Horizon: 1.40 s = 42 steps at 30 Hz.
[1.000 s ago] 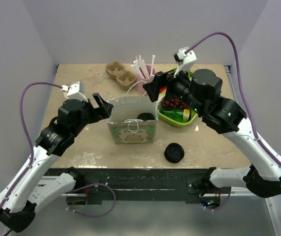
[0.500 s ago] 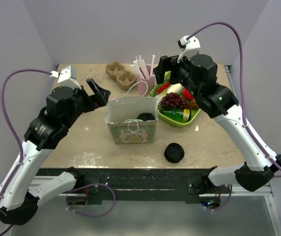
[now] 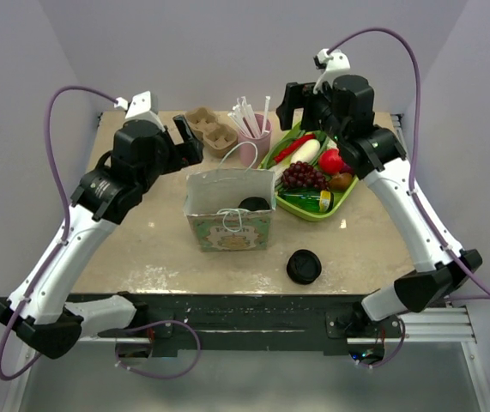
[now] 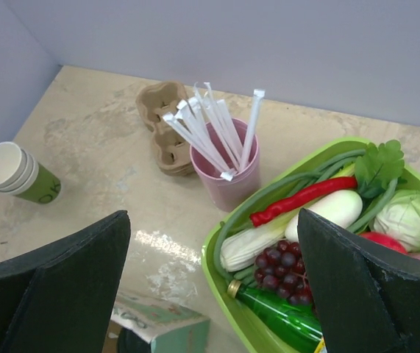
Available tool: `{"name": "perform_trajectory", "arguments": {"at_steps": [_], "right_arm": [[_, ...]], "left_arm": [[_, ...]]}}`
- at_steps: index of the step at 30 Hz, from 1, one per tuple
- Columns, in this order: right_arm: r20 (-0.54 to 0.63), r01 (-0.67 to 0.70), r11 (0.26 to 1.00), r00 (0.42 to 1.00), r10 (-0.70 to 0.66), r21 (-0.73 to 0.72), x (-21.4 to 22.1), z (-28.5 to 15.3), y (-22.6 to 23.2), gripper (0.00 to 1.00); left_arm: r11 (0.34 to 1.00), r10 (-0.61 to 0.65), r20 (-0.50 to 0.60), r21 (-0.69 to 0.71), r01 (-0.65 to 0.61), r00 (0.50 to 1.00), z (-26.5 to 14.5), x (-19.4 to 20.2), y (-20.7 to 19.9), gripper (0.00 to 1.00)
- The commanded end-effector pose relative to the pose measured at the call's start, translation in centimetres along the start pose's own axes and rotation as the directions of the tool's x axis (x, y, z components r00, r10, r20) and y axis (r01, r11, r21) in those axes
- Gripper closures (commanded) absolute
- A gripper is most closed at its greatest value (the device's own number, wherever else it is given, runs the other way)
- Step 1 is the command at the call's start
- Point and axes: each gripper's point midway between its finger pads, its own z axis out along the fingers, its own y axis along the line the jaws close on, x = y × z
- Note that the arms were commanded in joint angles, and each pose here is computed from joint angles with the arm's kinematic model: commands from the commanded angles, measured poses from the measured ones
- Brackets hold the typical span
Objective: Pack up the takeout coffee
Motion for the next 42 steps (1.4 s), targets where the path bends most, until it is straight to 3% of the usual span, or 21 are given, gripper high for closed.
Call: {"name": "perform_trajectory", "arguments": {"at_steps": [1,5,10,15,23,28,38,42], "right_arm": [[0.074,-0.021,1.0,0.997,0.02,0.011,-3.1,1.3,-1.2,0.02],[0.057,-0.039,0.999,0.998,0.037,0.026,-3.0,3.5,-1.7,0.02],[0.036,-0.056,0.996,0.998,0.053,0.07,-2.7,7.4,-3.5,0.05],[-0.012,-0.071,0.997,0.997,0.071,0.039,-1.0,10.6,-3.5,0.09],[-0.072,-0.02,0.994,0.997,0.028,0.106,2.5,14.7,-5.6,0.17],[-0.122,-0.006,1.0,0.993,0.006,-0.002,4.6,16.7,-4.1,0.27],[0.086,-0.051,0.998,0.995,0.047,0.041,3.6,22.7,-5.3,0.27],[0.098,-0.065,0.997,0.993,0.062,0.031,4.4,24.8,-5.3,0.32]], "left_arm": [[0.999,0.019,0.085,-0.028,-0.017,0.996,1.2,-4.0,-0.8,0.0],[0.997,0.047,0.027,-0.062,-0.046,0.999,2.8,-3.9,0.8,0.01],[0.973,0.072,0.028,-0.221,-0.064,0.997,3.1,-3.6,4.2,0.01],[0.974,0.076,0.012,-0.213,-0.071,0.997,2.9,-3.3,4.2,0.0],[0.969,0.079,0.011,-0.234,-0.074,0.997,3.1,-3.0,4.7,0.0],[0.966,0.09,-0.021,-0.242,-0.092,0.996,3.5,-2.1,5.2,0.0],[0.968,0.1,-0.05,-0.226,-0.109,0.994,4.4,-1.4,4.9,0.0],[0.965,0.101,-0.081,-0.236,-0.117,0.992,4.7,-0.8,5.3,0.0]]}}
